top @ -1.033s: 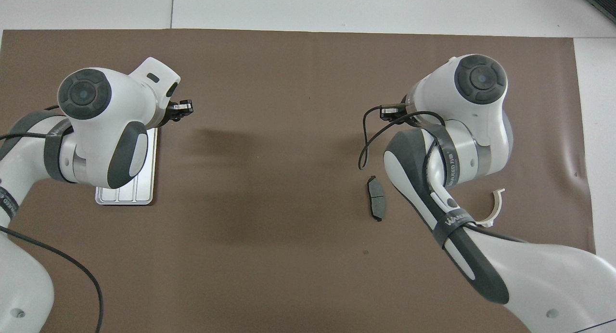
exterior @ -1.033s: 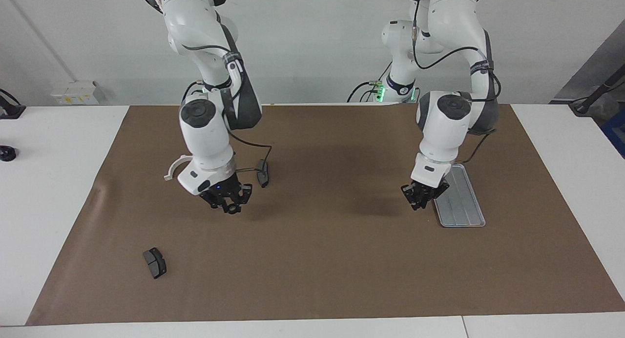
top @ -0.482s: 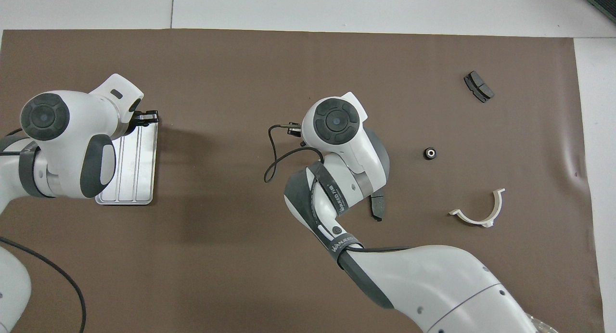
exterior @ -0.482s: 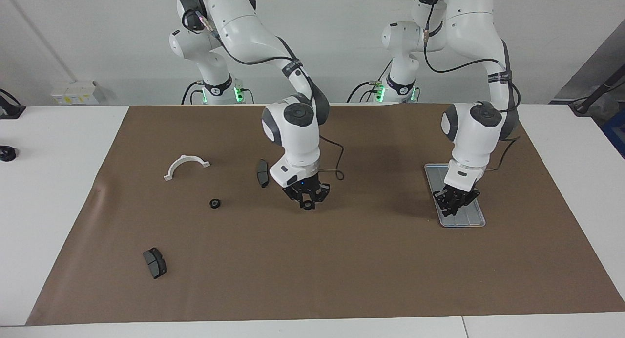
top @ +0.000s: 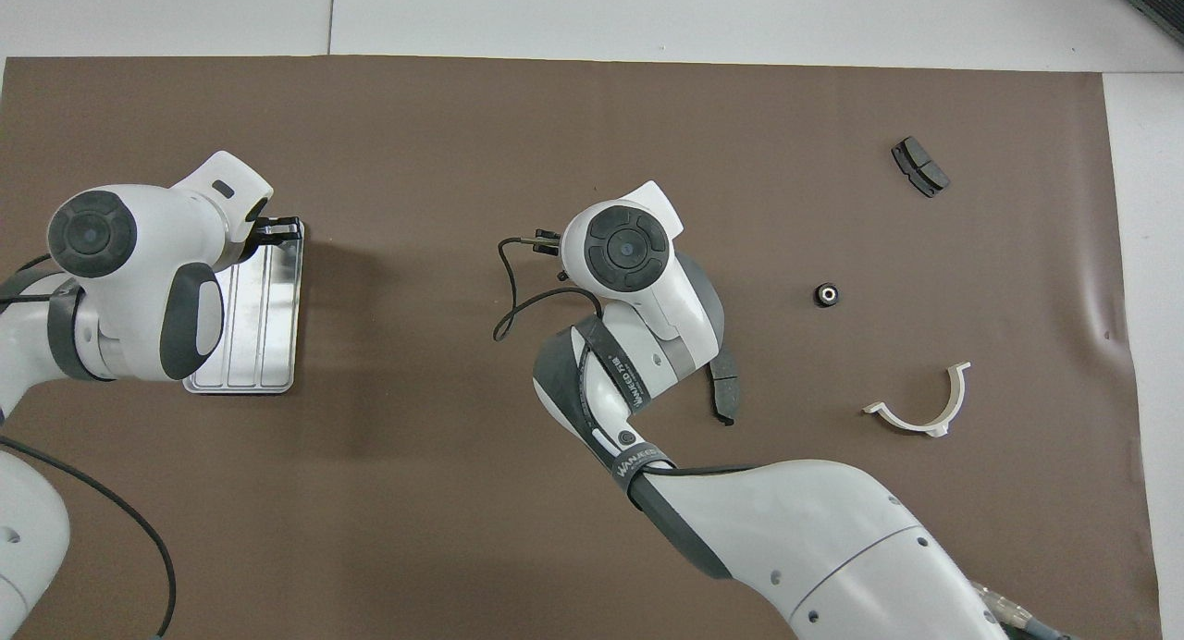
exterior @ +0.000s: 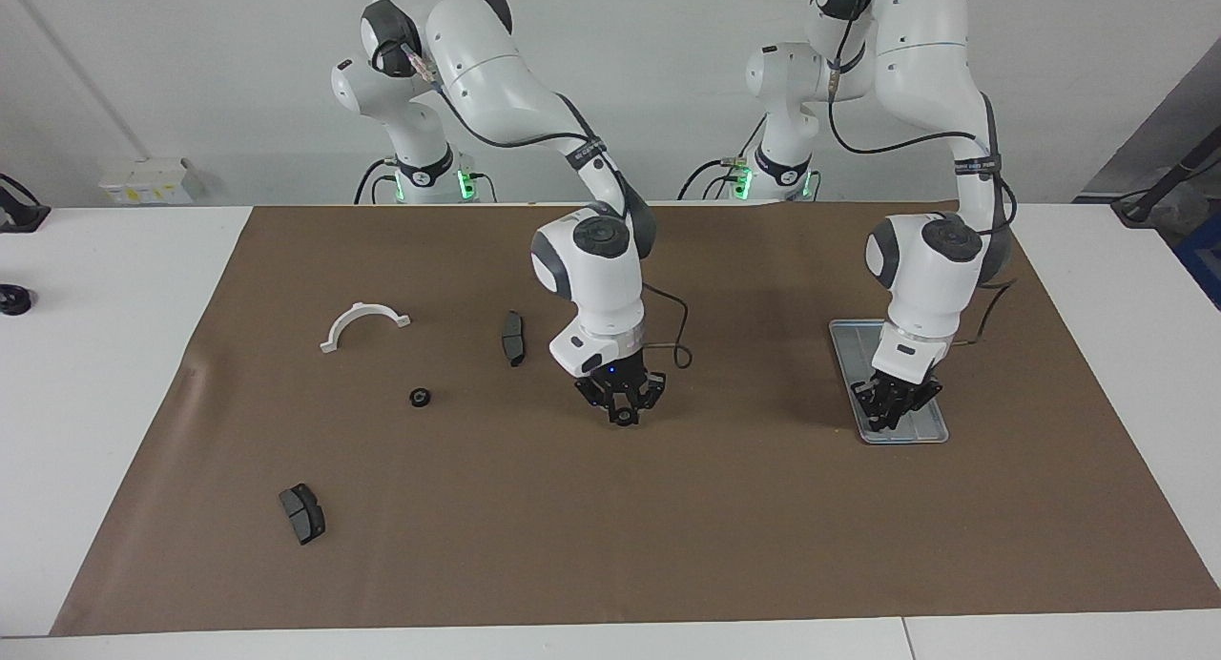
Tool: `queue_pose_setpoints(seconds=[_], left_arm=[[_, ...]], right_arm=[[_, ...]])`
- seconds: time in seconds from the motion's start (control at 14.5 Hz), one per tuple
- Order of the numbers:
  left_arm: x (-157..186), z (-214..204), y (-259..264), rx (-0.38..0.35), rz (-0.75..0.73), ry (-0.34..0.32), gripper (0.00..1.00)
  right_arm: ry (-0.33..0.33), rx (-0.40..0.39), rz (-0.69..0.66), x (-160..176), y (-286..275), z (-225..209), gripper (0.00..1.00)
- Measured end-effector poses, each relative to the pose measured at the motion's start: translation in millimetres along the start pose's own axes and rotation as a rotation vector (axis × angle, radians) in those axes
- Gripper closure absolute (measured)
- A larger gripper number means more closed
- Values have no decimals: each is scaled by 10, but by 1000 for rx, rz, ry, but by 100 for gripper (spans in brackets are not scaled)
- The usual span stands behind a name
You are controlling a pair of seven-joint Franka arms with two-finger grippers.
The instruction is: Pick bearing gear from pile to tray
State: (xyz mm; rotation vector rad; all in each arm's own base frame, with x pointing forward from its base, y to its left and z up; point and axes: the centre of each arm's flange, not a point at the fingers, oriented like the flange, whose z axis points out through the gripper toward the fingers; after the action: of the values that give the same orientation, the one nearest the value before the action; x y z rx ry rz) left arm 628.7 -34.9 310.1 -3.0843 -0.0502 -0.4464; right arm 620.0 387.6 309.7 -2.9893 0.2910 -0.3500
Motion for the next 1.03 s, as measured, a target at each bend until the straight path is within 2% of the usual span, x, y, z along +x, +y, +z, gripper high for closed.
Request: queue_pose_setpoints(seconds=[0.28, 0.34, 0.41, 0.48, 0.76, 0.83, 1.03], left_arm=[[16, -23, -10, -2, 3, 5, 29], [28, -66, 11, -4, 6, 8, 15], [45, -137, 39, -6, 10, 10, 5], [56, -227, 99, -10, 18, 9, 0], [36, -516, 644, -27, 89, -32, 0], [41, -569, 791, -29, 102, -45, 0], [57, -769, 1318, -38, 97, -70, 0]], right_arm=[[-3, -1, -4, -31, -17, 13, 64], [-5, -3, -5, -40, -15, 23, 64], [-8, -6, -5, -53, -6, 42, 62], [-12, -9, -5, -65, 5, 62, 51], [-17, -15, -7, -93, 15, 92, 7], [-16, -17, -6, -81, 25, 86, 1], [-12, -43, 5, 158, 260, -106, 0]])
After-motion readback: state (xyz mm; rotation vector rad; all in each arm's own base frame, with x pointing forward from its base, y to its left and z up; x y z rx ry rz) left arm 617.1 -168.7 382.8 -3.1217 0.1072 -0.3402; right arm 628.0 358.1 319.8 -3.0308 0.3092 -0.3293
